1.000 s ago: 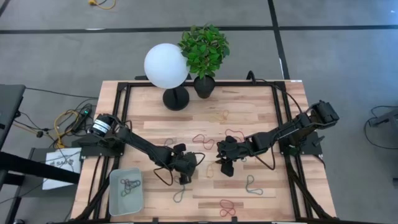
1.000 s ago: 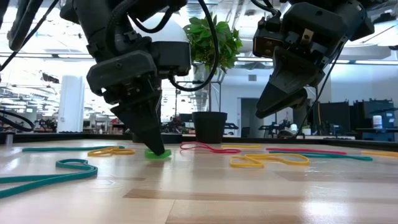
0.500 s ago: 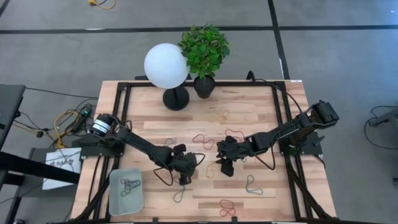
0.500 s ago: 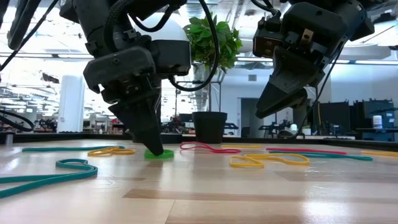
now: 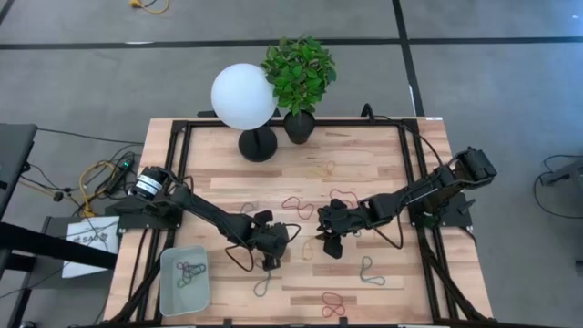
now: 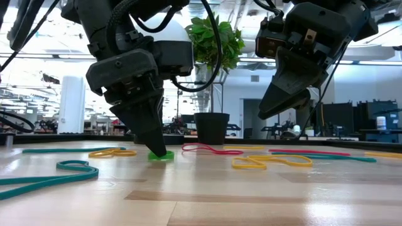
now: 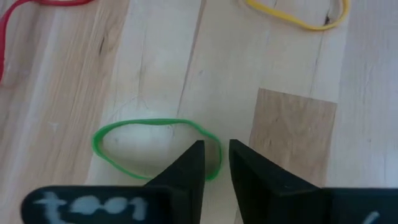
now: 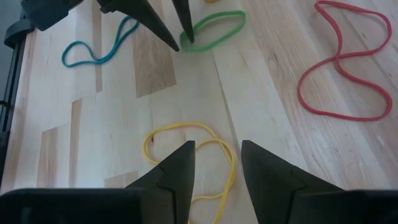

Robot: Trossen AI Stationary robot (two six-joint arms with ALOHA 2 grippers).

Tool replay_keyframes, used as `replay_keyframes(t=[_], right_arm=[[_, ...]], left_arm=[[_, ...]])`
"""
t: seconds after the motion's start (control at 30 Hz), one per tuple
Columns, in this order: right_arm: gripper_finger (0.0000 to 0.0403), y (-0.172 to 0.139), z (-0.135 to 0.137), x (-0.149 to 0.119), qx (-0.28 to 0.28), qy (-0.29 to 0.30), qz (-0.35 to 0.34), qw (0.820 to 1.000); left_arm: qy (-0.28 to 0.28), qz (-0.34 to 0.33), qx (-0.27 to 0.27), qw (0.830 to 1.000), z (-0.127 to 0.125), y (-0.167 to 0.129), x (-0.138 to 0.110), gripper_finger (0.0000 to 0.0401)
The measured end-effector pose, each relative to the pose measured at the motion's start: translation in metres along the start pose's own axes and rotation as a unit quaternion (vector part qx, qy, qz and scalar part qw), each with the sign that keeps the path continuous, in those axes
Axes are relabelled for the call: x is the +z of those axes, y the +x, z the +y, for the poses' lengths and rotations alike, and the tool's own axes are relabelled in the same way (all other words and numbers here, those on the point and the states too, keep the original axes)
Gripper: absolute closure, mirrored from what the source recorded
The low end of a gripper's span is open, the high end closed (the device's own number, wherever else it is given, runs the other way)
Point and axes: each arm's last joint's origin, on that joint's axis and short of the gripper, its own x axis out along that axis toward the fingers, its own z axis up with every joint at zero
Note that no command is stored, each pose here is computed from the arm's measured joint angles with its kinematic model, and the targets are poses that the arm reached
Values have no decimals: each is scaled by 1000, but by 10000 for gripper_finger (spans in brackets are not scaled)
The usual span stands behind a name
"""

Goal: Pick and place items into bin
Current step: Put the green rubber band into the gray bin

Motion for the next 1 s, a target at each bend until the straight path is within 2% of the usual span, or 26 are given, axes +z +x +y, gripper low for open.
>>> replay_keyframes(t=[0.27,0.6,0.7,0.8,0.9,1.0], right_arm=[[278,0,0,0,0,0,0,1000],[278,0,0,0,1,0,-1,1000],[278,0,0,0,1,0,-1,1000],[278,0,0,0,1,0,-1,1000],[278,0,0,0,1,0,-1,1000],[278,0,0,0,1,0,-1,1000]], left_arm=[[-1,-1,0,1000,0,0,-1,327],[-27,-10,18,999,7,8,-16,330],[-23,-16,16,999,6,8,-14,350],[-15,-19,16,1000,5,7,-10,389],[-12,-15,13,1000,2,4,-4,396],[-3,16,-8,1000,-5,-8,5,400]])
